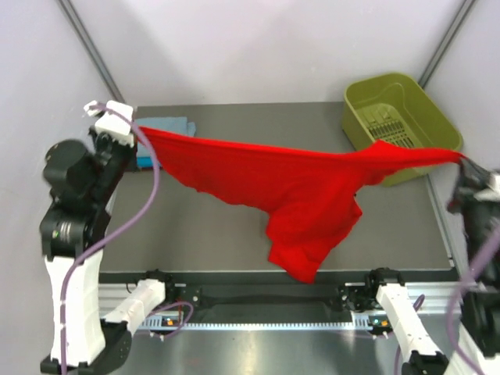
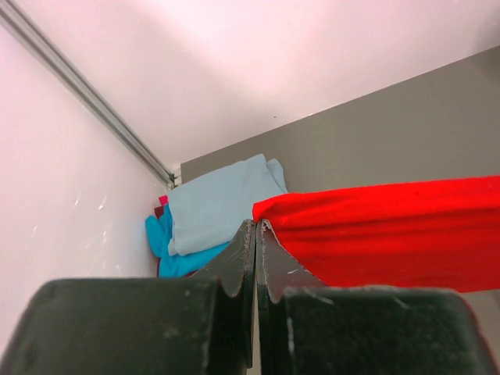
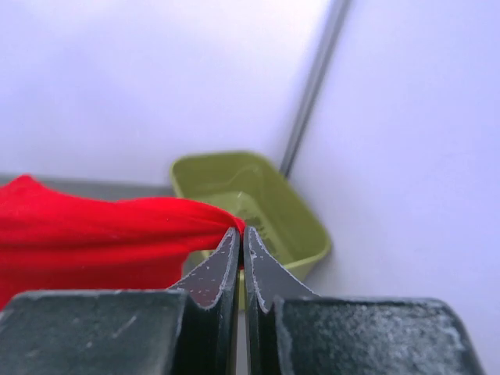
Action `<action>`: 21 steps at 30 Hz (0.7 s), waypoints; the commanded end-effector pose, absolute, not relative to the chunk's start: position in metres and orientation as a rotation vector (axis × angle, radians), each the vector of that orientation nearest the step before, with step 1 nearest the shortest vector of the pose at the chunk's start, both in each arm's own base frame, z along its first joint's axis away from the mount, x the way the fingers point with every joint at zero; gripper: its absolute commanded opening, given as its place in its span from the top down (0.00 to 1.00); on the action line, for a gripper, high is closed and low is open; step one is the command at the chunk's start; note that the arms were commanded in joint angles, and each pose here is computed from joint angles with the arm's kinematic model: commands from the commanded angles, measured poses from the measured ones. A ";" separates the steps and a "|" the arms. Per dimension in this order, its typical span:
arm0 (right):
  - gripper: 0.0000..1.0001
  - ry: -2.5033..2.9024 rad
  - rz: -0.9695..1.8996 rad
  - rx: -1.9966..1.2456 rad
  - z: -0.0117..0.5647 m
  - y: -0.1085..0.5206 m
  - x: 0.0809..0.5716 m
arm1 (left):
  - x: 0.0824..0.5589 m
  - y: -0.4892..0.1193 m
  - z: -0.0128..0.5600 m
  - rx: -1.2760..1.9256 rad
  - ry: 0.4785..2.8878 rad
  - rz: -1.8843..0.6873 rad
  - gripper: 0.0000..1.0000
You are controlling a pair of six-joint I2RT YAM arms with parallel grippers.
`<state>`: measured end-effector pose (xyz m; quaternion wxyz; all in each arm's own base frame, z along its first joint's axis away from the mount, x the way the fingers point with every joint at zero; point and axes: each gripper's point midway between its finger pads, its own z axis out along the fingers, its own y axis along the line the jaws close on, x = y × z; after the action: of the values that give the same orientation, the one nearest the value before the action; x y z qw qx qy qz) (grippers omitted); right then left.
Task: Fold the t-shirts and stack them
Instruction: Flatten the tshirt out
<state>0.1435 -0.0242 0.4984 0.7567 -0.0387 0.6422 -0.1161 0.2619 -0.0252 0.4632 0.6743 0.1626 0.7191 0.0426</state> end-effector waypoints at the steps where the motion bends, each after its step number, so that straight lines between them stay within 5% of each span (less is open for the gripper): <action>1: 1.00 1.356 -0.385 0.119 0.519 -0.058 0.085 | 0.233 -0.014 0.469 0.352 1.619 0.143 1.00; 8: 1.00 1.112 -0.618 0.253 0.599 -0.095 -0.019 | 0.189 0.013 0.524 0.285 1.463 0.296 1.00; 11: 1.00 1.111 -0.664 0.256 0.614 -0.103 -0.020 | 0.179 0.027 0.548 0.229 1.405 0.370 1.00; 15: 1.00 1.195 -0.637 0.196 0.593 -0.102 0.032 | 0.208 0.035 0.537 0.233 1.435 0.451 1.00; 21: 1.00 1.391 -0.609 0.037 0.525 -0.084 0.132 | 0.288 0.028 0.406 0.400 1.734 0.491 1.00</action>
<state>0.1084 -0.0679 0.5408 0.7545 -0.0038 0.6159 -0.2266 0.2420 0.0017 0.4807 0.6965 0.1680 0.6842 0.1364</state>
